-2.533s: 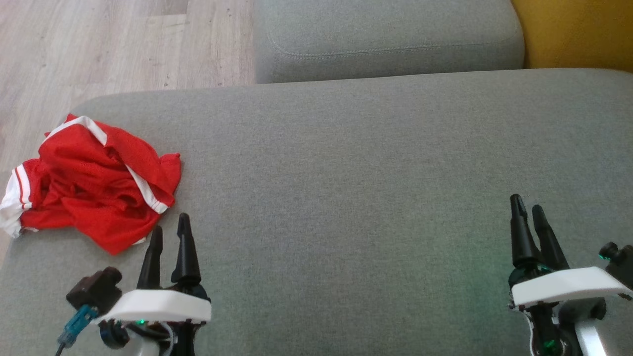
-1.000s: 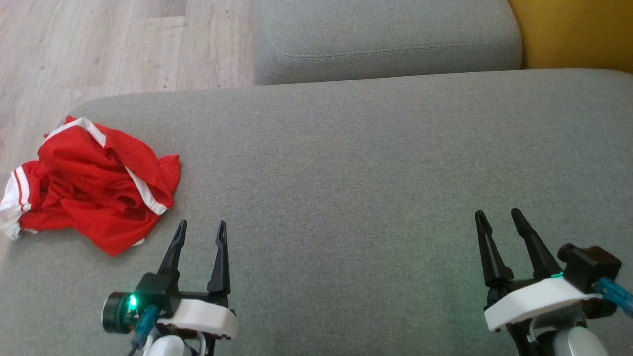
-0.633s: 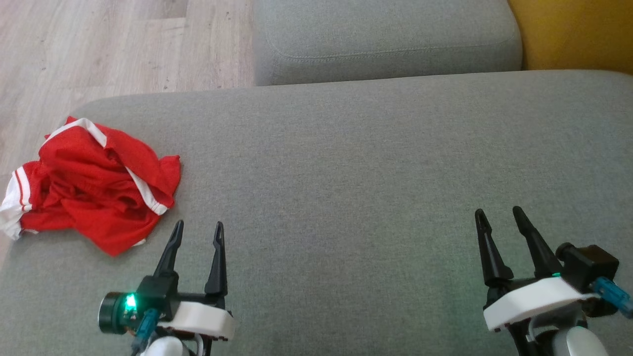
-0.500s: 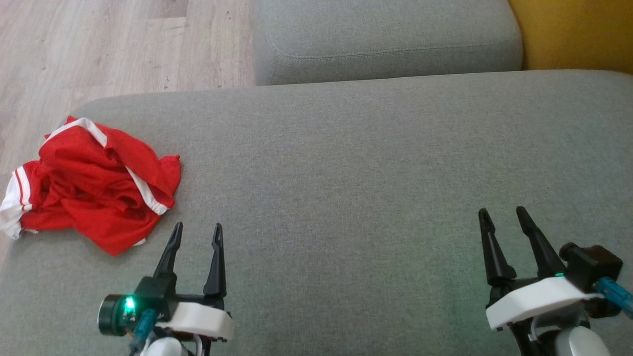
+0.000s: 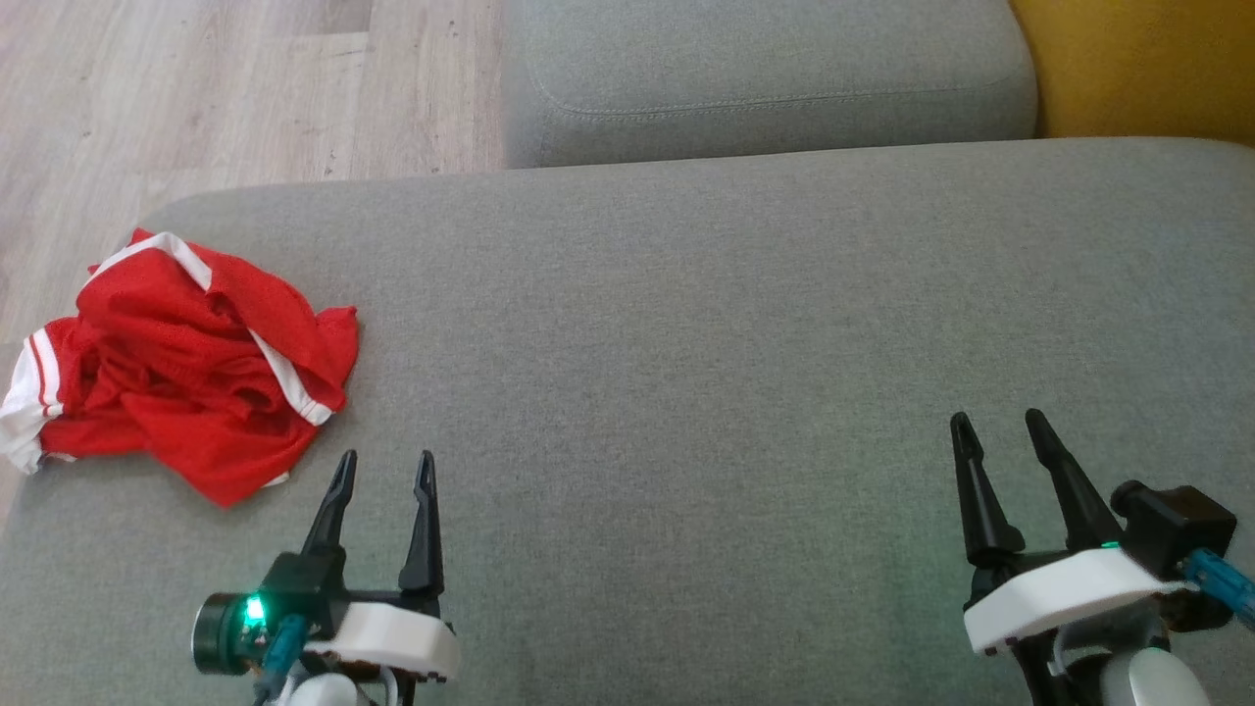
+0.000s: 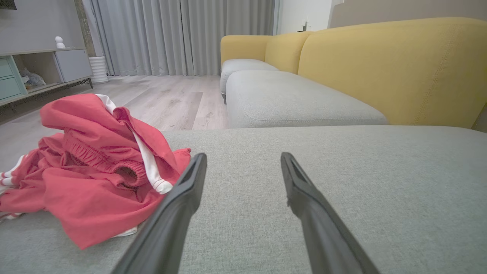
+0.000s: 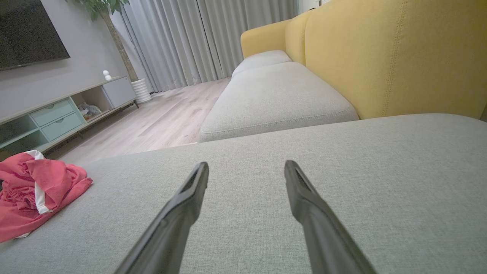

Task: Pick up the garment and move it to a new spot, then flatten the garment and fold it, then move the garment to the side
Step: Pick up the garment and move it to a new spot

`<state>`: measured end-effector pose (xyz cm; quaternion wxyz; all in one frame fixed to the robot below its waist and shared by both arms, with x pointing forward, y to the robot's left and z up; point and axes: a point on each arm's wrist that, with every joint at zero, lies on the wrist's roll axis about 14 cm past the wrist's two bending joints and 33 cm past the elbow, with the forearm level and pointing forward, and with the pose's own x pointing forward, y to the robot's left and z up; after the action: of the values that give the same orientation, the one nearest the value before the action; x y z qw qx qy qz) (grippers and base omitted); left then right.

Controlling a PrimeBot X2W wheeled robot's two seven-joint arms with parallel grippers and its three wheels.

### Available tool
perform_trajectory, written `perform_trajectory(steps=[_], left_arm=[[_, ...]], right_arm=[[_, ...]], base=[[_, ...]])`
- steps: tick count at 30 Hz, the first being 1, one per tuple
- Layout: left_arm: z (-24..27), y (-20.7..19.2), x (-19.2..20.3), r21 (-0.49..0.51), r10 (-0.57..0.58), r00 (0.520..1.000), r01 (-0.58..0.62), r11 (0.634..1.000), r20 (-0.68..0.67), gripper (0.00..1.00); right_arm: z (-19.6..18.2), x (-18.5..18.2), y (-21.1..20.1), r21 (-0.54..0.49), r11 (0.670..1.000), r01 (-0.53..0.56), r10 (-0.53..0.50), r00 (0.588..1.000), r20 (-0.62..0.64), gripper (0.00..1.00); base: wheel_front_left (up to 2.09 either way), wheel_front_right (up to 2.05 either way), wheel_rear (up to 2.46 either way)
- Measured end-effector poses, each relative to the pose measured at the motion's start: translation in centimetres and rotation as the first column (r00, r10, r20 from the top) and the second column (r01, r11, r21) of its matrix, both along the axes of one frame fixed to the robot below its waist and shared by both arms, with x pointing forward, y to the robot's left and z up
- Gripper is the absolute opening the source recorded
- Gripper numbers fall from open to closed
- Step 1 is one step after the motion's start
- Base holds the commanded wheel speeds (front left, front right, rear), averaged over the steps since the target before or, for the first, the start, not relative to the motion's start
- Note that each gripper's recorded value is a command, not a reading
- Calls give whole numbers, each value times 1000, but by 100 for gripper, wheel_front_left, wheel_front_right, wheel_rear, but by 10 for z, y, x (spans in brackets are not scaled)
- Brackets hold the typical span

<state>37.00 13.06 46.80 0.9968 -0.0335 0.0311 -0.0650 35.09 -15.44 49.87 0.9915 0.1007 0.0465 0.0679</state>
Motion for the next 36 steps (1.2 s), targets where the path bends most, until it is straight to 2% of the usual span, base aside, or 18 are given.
perform_trajectory(steps=[9,19,24,29,30,36], left_arm=[[-11,14,-2,59,47,999,-45,997,-28,100],[-3,65,-9,59,208,978,-207,977,-7,100],[-1,102,-27,48,317,948,-317,947,-6,100],[8,145,-53,28,444,896,-445,895,15,100],[8,145,-53,28,444,896,-445,895,15,100],[14,179,-80,23,554,832,-555,832,30,100]], right_arm=[[2,6,8,-29,999,-29,29,1000,4,100],[7,25,52,-82,981,-178,178,984,3,100],[11,33,86,-95,955,-280,282,959,14,100],[16,39,124,-113,916,-384,389,921,23,100],[16,39,124,-113,916,-384,389,921,23,100],[19,43,155,-117,878,-464,470,882,33,100]], base=[[0,0,0],[0,0,0],[0,0,0],[0,0,0],[0,0,0],[0,0,0]])
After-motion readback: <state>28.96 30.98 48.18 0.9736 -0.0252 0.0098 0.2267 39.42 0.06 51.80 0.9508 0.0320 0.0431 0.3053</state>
